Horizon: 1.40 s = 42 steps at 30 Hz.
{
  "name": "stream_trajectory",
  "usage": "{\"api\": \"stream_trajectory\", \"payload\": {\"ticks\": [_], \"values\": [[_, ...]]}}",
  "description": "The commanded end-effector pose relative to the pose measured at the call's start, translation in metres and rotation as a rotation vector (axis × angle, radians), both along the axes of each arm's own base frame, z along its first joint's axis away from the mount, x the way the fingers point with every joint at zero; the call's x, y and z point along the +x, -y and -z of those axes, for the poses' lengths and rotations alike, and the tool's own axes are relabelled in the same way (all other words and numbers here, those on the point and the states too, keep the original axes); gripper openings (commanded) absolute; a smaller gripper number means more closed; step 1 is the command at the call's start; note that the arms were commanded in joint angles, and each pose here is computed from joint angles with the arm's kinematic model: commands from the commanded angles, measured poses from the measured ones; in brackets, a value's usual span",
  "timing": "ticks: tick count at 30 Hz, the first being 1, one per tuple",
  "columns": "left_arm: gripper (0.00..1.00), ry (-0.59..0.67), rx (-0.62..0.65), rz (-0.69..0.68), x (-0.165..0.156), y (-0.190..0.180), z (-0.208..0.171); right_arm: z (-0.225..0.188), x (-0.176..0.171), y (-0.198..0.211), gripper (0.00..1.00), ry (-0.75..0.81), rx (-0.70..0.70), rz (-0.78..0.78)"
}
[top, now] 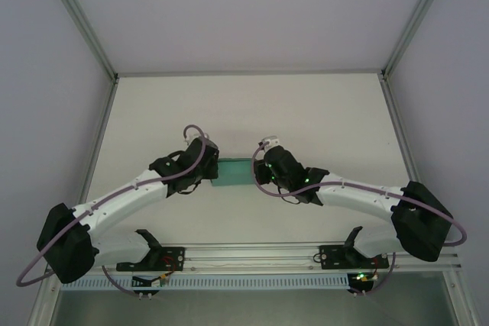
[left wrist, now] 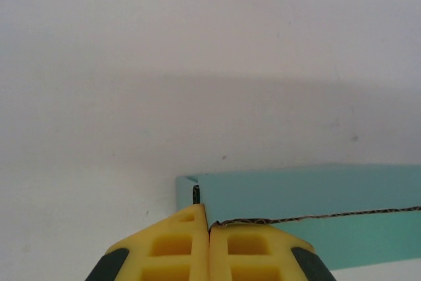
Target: Assemble paper box
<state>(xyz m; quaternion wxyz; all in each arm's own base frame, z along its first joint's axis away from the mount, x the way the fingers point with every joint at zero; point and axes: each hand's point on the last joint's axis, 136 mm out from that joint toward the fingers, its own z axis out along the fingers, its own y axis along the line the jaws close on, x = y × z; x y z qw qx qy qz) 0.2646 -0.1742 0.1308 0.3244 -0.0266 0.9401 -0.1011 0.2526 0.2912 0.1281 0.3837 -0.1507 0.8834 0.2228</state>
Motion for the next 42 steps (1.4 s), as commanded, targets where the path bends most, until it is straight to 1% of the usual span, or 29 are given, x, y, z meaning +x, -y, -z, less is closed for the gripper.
{"api": "stream_trajectory", "payload": {"ticks": [1,3,5,7,9,14,17,19,21,24,25,28,30,33,36,38,42], "values": [[0.0,-0.155,0.044,-0.008,-0.035,-0.014,0.051,0.057,-0.027,0.033,0.0,-0.156,-0.199,0.006],[0.0,-0.172,0.04,0.003,-0.043,-0.016,0.057,0.056,-0.027,0.033,0.0,-0.151,-0.204,0.009],[0.0,-0.2,0.063,0.004,-0.05,-0.021,0.064,0.055,-0.027,0.032,0.0,-0.148,-0.198,0.003],[0.0,-0.242,0.113,-0.014,-0.056,-0.028,0.073,0.057,-0.027,0.032,0.0,-0.15,-0.2,0.003],[0.0,-0.275,0.155,0.005,-0.062,-0.026,0.082,0.06,-0.027,0.034,0.0,-0.151,-0.2,0.012],[0.0,-0.279,0.2,0.04,-0.067,-0.019,0.095,0.063,-0.028,0.031,0.0,-0.147,-0.185,-0.002],[0.0,-0.265,0.207,0.045,-0.066,-0.018,0.094,0.057,-0.025,0.033,0.0,-0.134,-0.195,0.007],[0.0,-0.248,0.203,0.046,-0.064,-0.017,0.09,0.049,-0.022,0.032,0.04,-0.119,-0.193,0.014],[0.0,-0.234,0.198,0.046,-0.062,-0.016,0.087,0.038,-0.021,0.028,0.06,-0.099,-0.161,0.006],[0.0,-0.23,0.197,0.057,-0.061,-0.015,0.086,0.023,-0.015,0.025,0.17,-0.064,-0.132,0.018],[0.0,-0.227,0.199,0.056,-0.061,-0.015,0.085,0.018,-0.013,0.024,0.19,-0.052,-0.133,0.015],[0.0,-0.224,0.195,0.067,-0.06,-0.013,0.084,0.002,-0.009,0.017,0.28,-0.024,-0.118,-0.003],[0.0,-0.222,0.194,0.071,-0.06,-0.013,0.082,-0.01,-0.007,0.012,0.38,-0.009,-0.093,-0.006],[0.0,-0.203,0.194,0.077,-0.059,-0.013,0.076,-0.028,-0.007,0.006,0.48,0.011,-0.055,-0.024],[0.0,-0.181,0.197,0.085,-0.055,-0.012,0.069,-0.046,-0.006,0.002,0.61,0.037,-0.011,-0.04],[0.0,-0.177,0.204,0.094,-0.054,-0.011,0.067,-0.057,-0.003,0.004,0.62,0.065,-0.004,-0.02],[0.0,-0.162,0.238,0.091,-0.05,-0.015,0.064,-0.063,0.021,0.03,0.63,0.141,-0.069,0.143]]}}
